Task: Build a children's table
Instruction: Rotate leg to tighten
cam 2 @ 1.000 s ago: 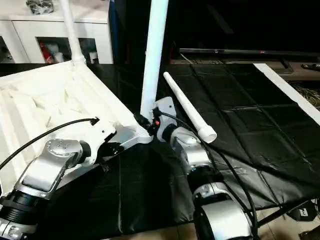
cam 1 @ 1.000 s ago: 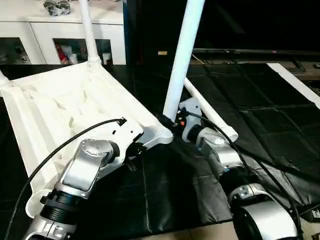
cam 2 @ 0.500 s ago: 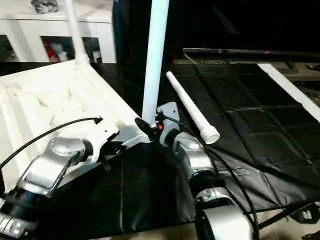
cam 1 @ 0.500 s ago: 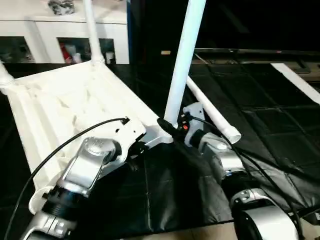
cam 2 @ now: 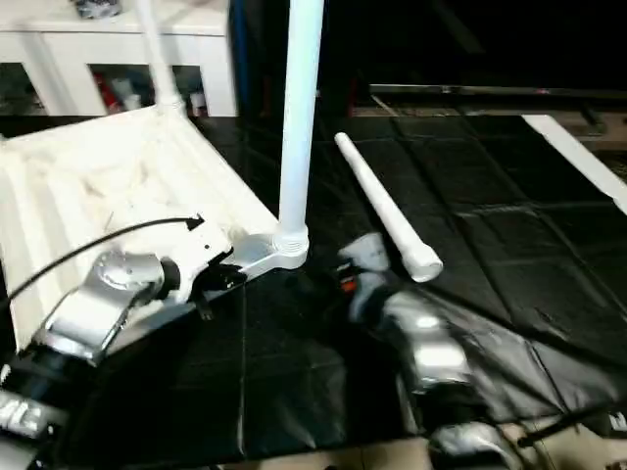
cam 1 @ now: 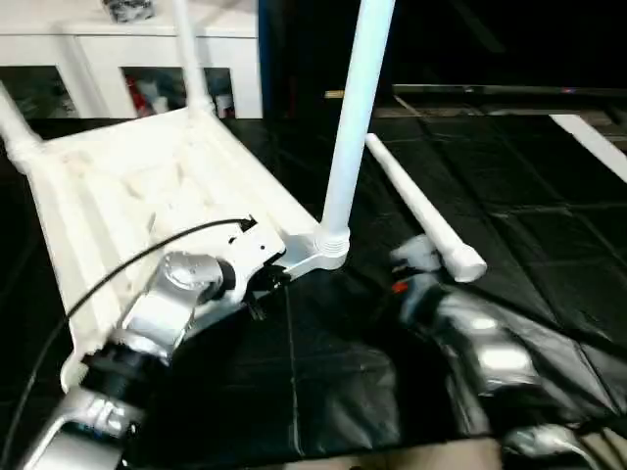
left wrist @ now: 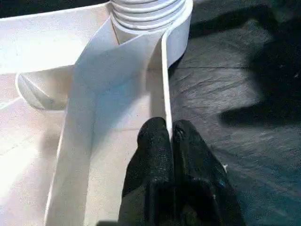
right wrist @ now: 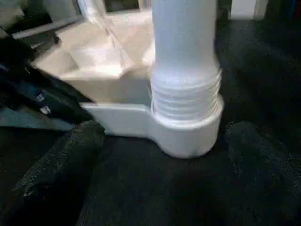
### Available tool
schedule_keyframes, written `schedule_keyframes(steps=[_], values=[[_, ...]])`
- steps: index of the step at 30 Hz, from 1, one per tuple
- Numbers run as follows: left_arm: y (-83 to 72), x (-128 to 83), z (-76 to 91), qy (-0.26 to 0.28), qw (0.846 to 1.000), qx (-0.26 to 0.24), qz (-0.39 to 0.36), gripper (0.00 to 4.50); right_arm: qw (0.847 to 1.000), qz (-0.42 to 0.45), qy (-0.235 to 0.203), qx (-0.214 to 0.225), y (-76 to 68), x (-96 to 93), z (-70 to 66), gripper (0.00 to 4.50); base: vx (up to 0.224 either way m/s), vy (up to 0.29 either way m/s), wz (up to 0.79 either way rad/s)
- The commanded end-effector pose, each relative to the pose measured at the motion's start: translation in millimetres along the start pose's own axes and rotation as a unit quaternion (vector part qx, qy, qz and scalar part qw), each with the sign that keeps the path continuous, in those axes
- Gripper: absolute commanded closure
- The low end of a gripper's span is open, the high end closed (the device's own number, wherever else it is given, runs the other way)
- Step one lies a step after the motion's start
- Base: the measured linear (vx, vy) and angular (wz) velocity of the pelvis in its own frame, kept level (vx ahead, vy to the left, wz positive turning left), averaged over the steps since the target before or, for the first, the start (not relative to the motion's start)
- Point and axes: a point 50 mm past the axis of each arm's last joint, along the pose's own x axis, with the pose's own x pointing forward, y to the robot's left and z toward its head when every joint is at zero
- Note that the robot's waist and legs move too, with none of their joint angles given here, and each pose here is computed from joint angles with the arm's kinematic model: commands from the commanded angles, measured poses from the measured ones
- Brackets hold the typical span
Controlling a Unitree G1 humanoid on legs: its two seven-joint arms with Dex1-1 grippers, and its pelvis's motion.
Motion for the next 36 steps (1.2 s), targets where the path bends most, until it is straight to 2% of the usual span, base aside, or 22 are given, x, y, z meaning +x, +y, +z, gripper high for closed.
schedule_keyframes(steps=[1, 9, 16, 20, 25, 28, 32, 36], values=[[5.2, -1.3, 5.3, -0.001, 0.999, 0.034, -0.003, 4.5, 1.0, 0.016, -0.006, -0.001, -1.0, -8.9, 7.3, 0.02, 0.0, 0.0, 0.0], [8.8, -1.0, 3.8, -0.009, 0.997, 0.07, -0.041, 4.5, 0.997, 0.06, 0.02, -0.043, -2.3, -27.0, 21.0, 0.02, 0.0, 0.0, 0.0], [1.6, -3.1, 0.8, -0.021, 0.985, 0.114, -0.125, 4.5, 0.991, 0.102, 0.056, -0.059, -6.9, -33.9, 31.8, 0.02, 0.0, 0.0, 0.0], [-2.7, -6.9, -0.4, -0.026, 0.979, 0.112, -0.169, 4.5, 0.988, 0.122, 0.069, -0.065, -9.4, -33.8, 37.5, 0.02, 0.0, 0.0, 0.0], [-4.2, -15.4, -7.7, -0.008, 0.968, 0.133, -0.214, 4.5, 0.981, 0.145, 0.101, -0.083, -11.8, -30.0, 37.1, 0.02, 0.0, 0.0, 0.0], [-4.4, -17.4, -9.1, -0.007, 0.965, 0.136, -0.224, 4.5, 0.978, 0.159, 0.106, -0.085, -10.8, -28.8, 36.5, 0.02, 0.0, 0.0, 0.0], [-8.5, -20.4, -10.0, -0.008, 0.957, 0.142, -0.253, 4.5, 0.967, 0.21, 0.121, -0.079, -4.3, -25.0, 32.2, 0.02, 0.0, 0.0, 0.0], [-10.8, -21.0, -8.9, -0.01, 0.953, 0.148, -0.265, 4.5, 0.964, 0.223, 0.124, -0.079, -2.3, -20.0, 29.9, 0.02, 0.0, 0.0, 0.0]])
